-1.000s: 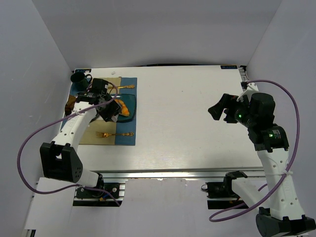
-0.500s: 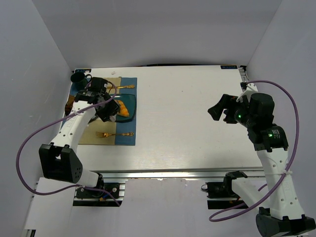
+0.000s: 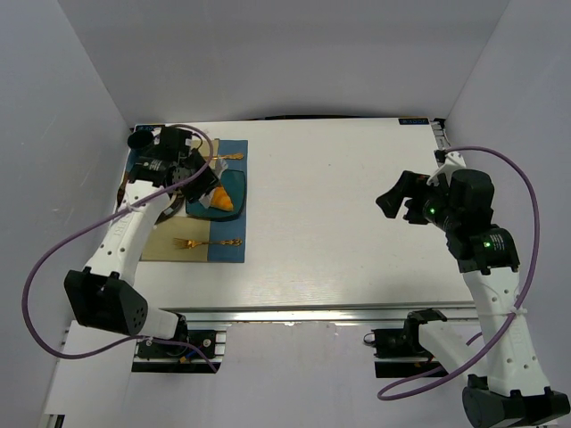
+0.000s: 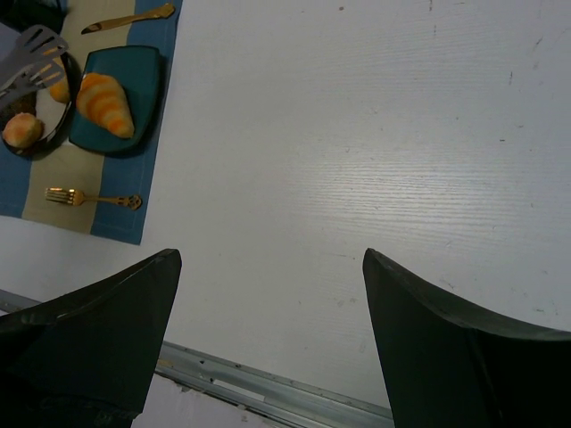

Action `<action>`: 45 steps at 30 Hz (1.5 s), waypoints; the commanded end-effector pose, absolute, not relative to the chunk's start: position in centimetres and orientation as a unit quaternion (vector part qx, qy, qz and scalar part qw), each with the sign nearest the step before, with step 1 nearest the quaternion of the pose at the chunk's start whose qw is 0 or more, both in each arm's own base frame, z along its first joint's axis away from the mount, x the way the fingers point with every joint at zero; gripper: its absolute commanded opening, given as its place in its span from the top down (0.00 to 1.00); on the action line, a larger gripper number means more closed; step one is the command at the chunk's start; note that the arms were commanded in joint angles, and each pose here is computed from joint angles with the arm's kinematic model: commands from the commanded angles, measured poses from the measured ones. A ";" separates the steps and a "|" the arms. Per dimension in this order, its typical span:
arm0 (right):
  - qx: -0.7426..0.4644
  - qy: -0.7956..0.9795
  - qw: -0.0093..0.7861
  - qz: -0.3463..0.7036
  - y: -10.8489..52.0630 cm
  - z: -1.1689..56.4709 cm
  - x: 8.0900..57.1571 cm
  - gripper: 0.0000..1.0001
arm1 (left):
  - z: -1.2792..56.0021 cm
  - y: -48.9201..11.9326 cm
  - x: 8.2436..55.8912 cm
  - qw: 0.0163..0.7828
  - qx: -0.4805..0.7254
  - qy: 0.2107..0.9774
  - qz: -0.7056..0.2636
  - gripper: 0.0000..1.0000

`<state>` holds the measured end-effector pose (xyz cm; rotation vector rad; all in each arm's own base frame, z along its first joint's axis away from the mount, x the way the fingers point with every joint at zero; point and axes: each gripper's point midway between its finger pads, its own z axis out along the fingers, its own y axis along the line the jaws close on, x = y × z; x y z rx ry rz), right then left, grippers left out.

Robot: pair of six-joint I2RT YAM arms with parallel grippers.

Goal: Place the bread

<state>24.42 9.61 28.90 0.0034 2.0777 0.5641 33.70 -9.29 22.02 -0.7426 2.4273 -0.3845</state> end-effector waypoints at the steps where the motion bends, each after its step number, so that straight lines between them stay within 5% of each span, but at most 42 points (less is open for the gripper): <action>1: 0.018 0.835 0.504 0.219 9.0 30.3 25.0 0.11 | 25.6 -13.0 34.6 0.339 -0.215 0.890 -0.217 0.45; 8: 0.041 0.830 0.522 0.193 7.8 31.8 25.5 0.11 | 24.1 -22.3 32.8 0.367 -0.067 0.909 -0.188 0.48; 24: 0.034 0.833 0.524 0.178 7.3 32.9 24.9 0.11 | 14.1 -26.8 27.9 0.424 0.076 0.903 -0.004 0.48; 40: 0.031 0.839 0.512 0.182 7.5 31.4 24.4 0.11 | 5.5 -26.9 25.6 0.372 0.072 0.926 0.005 0.48; 45: 0.030 0.841 0.510 0.179 7.4 31.1 24.5 0.11 | 3.4 -26.9 24.9 0.343 0.082 0.936 0.013 0.39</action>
